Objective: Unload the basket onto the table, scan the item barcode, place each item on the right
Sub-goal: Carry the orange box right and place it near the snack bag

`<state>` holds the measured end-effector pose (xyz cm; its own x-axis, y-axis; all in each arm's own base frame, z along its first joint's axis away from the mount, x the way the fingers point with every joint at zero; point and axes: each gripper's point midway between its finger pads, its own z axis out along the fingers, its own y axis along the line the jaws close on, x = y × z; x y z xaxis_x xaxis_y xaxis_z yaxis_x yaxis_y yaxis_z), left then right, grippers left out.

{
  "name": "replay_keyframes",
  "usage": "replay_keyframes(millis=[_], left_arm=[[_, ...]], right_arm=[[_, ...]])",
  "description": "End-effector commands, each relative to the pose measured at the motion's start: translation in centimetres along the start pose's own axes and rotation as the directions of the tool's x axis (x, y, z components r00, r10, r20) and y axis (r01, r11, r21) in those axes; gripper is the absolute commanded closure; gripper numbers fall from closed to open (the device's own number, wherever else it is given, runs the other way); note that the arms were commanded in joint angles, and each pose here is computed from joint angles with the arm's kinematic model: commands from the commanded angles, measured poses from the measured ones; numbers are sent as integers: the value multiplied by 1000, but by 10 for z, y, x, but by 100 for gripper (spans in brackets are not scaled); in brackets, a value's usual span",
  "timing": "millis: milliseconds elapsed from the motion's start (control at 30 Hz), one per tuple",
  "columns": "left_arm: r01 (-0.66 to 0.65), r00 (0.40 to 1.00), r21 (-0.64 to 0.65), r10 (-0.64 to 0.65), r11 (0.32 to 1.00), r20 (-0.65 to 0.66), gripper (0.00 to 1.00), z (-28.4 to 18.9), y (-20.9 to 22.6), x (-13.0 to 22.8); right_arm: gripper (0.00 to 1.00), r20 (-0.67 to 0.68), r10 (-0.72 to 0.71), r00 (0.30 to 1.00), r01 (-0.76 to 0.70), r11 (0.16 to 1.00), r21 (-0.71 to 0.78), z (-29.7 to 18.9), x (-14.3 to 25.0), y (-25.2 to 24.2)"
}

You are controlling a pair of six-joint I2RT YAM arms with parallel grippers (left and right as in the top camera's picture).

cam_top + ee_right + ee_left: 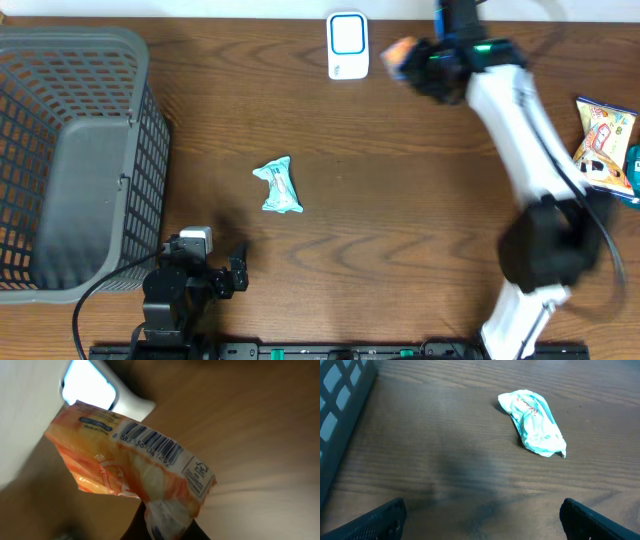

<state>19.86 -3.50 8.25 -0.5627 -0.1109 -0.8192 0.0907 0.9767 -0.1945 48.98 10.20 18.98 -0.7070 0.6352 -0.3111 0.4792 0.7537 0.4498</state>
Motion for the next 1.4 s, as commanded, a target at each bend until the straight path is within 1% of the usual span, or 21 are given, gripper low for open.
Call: replay_keyframes(millis=[0,33,100,200,367,533,600,700,733,767,800,833,867,900,933,967,1000,1100,1200,1267,1367], left_arm=[[12,1000,8,-11,1000,-14,2,2,0,5],[12,1000,8,-11,1000,-14,2,2,0,5],[12,1000,8,-11,1000,-14,2,2,0,5],[12,1000,8,-12,1000,-14,2,2,0,5],[12,1000,8,-11,1000,-14,2,2,0,5],[12,1000,8,-12,1000,-14,2,2,0,5],[12,1000,8,-11,1000,-14,2,2,0,5],[12,1000,8,-12,1000,-14,2,2,0,5],[12,1000,8,-11,1000,-14,2,2,0,5],[12,1000,8,-12,1000,-14,2,2,0,5],[12,1000,8,-12,1000,-14,2,2,0,5],[12,1000,8,-11,1000,-14,2,2,0,5],[12,1000,8,-12,1000,-14,2,2,0,5],[12,1000,8,-12,1000,-14,2,2,0,5],[12,1000,8,-12,1000,-14,2,2,0,5],[12,1000,8,-11,1000,-14,2,2,0,5],[12,1000,8,-12,1000,-14,2,2,0,5],[12,1000,8,-11,1000,-14,2,2,0,5],[12,1000,8,-12,1000,-14,2,2,0,5],[12,1000,8,-11,1000,-14,2,2,0,5],[12,1000,8,-11,1000,-14,2,2,0,5]], right_arm=[[99,406,-172,898,-18,906,423,-73,-80,-75],[99,451,-192,872,-60,871,488,-86,-91,-91],[99,477,-221,851,-103,819,564,-96,-105,-114],[99,449,-208,869,-140,767,626,-86,-118,-153],[99,380,-93,920,-225,668,710,-48,-135,-241],[99,294,64,954,-272,607,747,-6,-130,-321],[99,272,98,957,-278,572,772,4,-127,-348],[99,225,113,968,-250,541,803,9,-125,-378],[96,229,127,965,-261,538,802,8,-125,-384],[89,235,142,962,-274,536,799,5,-126,-390],[74,245,153,957,-289,539,792,1,-128,-392],[59,257,161,953,-302,541,785,-4,-131,-394],[49,269,172,948,-319,549,772,-10,-134,-395],[42,281,182,942,-334,562,757,-17,-137,-393],[30,290,191,938,-346,575,741,-23,-140,-390],[12,296,204,933,-359,595,719,-30,-143,-384],[1,300,220,928,-371,626,686,-38,-145,-376],[1,299,253,920,-384,736,558,-58,-151,-341],[1,288,270,919,-370,842,392,-83,-153,-291],[1,255,273,928,-337,905,259,-100,-146,-248],[1,176,223,959,-243,965,97,-116,-123,-182]])
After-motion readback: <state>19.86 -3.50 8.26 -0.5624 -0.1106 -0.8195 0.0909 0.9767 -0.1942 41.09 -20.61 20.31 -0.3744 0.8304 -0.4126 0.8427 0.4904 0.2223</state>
